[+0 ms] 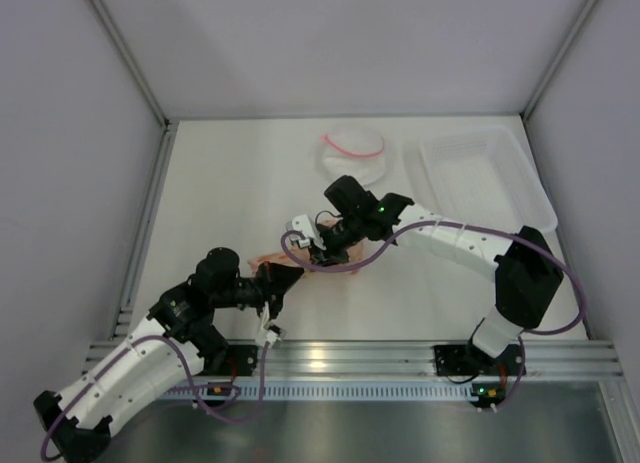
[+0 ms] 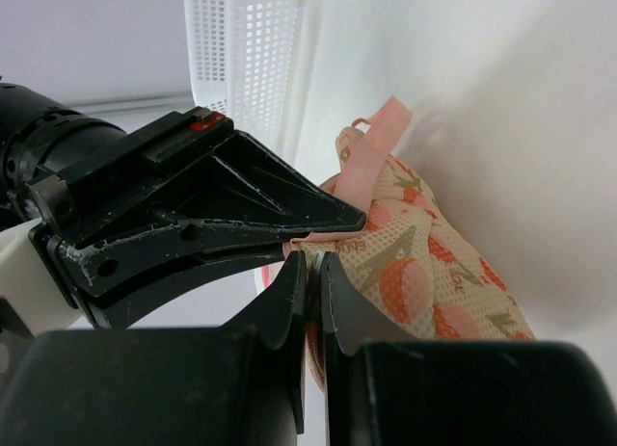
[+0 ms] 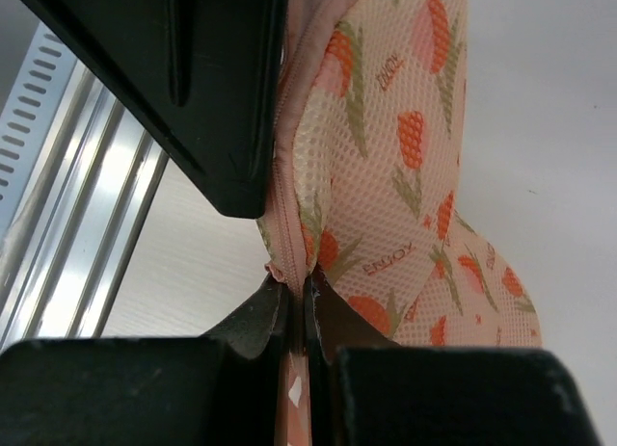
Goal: Place the bra in the laundry bag and zip it closed
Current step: Zip the zipper on the laundry bag.
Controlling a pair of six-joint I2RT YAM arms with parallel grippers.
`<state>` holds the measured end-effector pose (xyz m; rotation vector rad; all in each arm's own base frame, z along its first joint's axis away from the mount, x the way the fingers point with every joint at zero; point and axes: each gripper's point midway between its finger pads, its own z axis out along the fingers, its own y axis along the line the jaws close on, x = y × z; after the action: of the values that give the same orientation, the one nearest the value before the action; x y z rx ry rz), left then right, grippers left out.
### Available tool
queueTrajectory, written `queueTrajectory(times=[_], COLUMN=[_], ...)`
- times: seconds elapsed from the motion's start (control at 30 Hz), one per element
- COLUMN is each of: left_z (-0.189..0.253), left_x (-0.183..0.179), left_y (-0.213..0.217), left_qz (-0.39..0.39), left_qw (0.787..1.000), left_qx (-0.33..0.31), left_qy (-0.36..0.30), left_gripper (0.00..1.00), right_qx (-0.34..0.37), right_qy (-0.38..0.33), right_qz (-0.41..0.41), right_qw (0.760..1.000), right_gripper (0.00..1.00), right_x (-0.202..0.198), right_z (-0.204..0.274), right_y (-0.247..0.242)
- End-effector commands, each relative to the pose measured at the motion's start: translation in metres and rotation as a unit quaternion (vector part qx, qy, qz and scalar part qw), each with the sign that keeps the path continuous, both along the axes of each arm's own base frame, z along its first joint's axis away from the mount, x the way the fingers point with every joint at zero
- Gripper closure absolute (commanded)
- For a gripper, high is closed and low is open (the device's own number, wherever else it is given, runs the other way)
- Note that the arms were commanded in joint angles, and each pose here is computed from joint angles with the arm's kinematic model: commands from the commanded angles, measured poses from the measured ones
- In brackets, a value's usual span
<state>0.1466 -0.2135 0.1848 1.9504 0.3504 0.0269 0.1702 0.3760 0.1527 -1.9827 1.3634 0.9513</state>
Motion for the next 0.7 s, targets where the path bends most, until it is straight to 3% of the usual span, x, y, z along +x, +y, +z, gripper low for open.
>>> queueTrajectory(times=[0.0,0.17,0.3,0.67], left_z=[0.034,0.03,0.026,0.023], left_x=[-0.006,-0.004,0.001,0.008], left_y=[-0.008,-0.006,-0.006,-0.006], left_qz=[-0.016,-0.012,-0.003,0.004], left_qw=[0.999,0.999,0.999,1.0], left_qx=[-0.051,-0.047,-0.036,-0.022], left_qy=[-0.005,-0.008,-0.01,-0.021], left_gripper=[1.0,0.99,0.91,0.82], right_qx=[0.022,0.022,0.034,0.032], right_qy=[0.001,0.006,0.012,0.025], right_qz=[-0.047,-0.049,-0.039,-0.021], right_qw=[0.999,0.999,0.999,0.999], right_gripper=[1.0,1.0,1.0,1.0], right_x=[0.025,0.026,0.021,0.007], right_z=[0.006,0.007,0.016,0.015], right_y=[0.003,0.001,0.003,0.0])
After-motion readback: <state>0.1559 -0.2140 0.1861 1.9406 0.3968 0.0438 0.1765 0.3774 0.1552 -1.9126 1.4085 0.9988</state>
